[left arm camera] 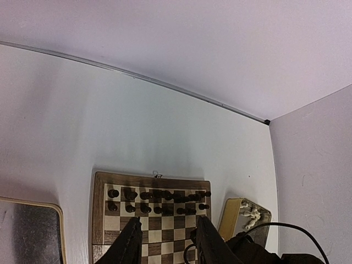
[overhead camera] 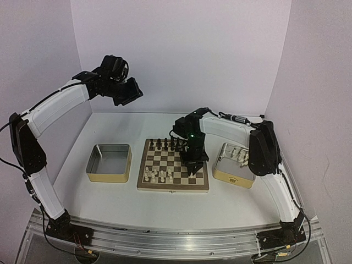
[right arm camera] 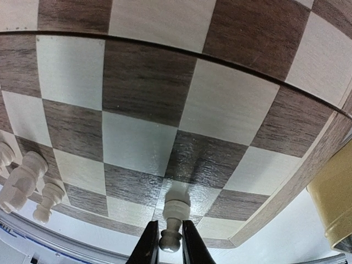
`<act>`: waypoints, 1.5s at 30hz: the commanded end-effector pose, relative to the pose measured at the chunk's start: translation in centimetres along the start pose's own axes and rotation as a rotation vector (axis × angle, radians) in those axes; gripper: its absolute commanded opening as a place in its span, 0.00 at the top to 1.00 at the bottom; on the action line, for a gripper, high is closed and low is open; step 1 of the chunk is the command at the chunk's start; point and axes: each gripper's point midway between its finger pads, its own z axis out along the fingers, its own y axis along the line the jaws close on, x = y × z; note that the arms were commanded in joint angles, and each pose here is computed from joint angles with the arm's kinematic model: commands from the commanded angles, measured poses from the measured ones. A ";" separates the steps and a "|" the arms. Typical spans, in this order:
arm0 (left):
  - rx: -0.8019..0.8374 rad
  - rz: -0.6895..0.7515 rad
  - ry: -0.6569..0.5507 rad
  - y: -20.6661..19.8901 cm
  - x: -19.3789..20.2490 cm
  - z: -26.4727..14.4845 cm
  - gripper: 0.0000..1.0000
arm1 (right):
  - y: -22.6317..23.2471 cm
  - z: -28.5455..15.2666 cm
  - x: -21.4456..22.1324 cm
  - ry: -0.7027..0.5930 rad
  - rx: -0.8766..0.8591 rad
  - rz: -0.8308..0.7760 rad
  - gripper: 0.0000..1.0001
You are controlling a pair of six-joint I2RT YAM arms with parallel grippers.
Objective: Set up the chess pieces on the board
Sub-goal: Pick up the chess piece from the chessboard, then place the chess piece on the chessboard.
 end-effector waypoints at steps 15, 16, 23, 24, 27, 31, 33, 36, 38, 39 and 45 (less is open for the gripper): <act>0.012 0.011 -0.062 -0.8 -2.0 -0.8 0.67 | -0.8 -3.1 3.4 0.101 0.072 0.017 1.00; 0.013 0.011 -0.062 -0.9 -2.0 -0.9 0.67 | -0.6 -3.0 3.4 0.105 0.073 0.014 1.00; 0.010 0.013 -0.064 -0.8 -2.1 -1.1 0.67 | 0.8 -1.9 3.6 0.125 0.061 -0.012 1.00; 0.009 0.013 -0.065 -0.8 -2.1 -1.2 0.67 | 0.9 -1.8 3.6 0.128 0.059 -0.013 1.00; 0.007 0.014 -0.068 -0.7 -2.1 -1.3 0.67 | 1.0 -1.6 3.7 0.135 0.066 -0.019 1.00; 0.004 0.013 -0.073 -0.6 -2.2 -1.5 0.67 | 1.0 -1.1 3.8 0.145 0.071 -0.020 1.00; 0.005 0.012 -0.073 -0.7 -2.2 -1.5 0.67 | 1.1 -1.0 3.7 0.146 0.071 -0.022 1.00; 0.005 0.011 -0.074 -0.7 -2.2 -1.5 0.67 | 1.2 -0.9 3.5 0.142 0.072 -0.025 1.00; 0.007 0.011 -0.074 -0.7 -2.2 -1.6 0.67 | 1.2 -0.8 3.5 0.143 0.069 -0.024 1.00; 0.007 0.011 -0.073 -0.7 -2.2 -1.6 0.66 | 1.2 -0.7 3.5 0.146 0.071 -0.024 1.00; 0.008 0.012 -0.072 -0.7 -2.2 -1.7 0.67 | 1.4 -0.3 3.3 0.151 0.065 -0.028 1.00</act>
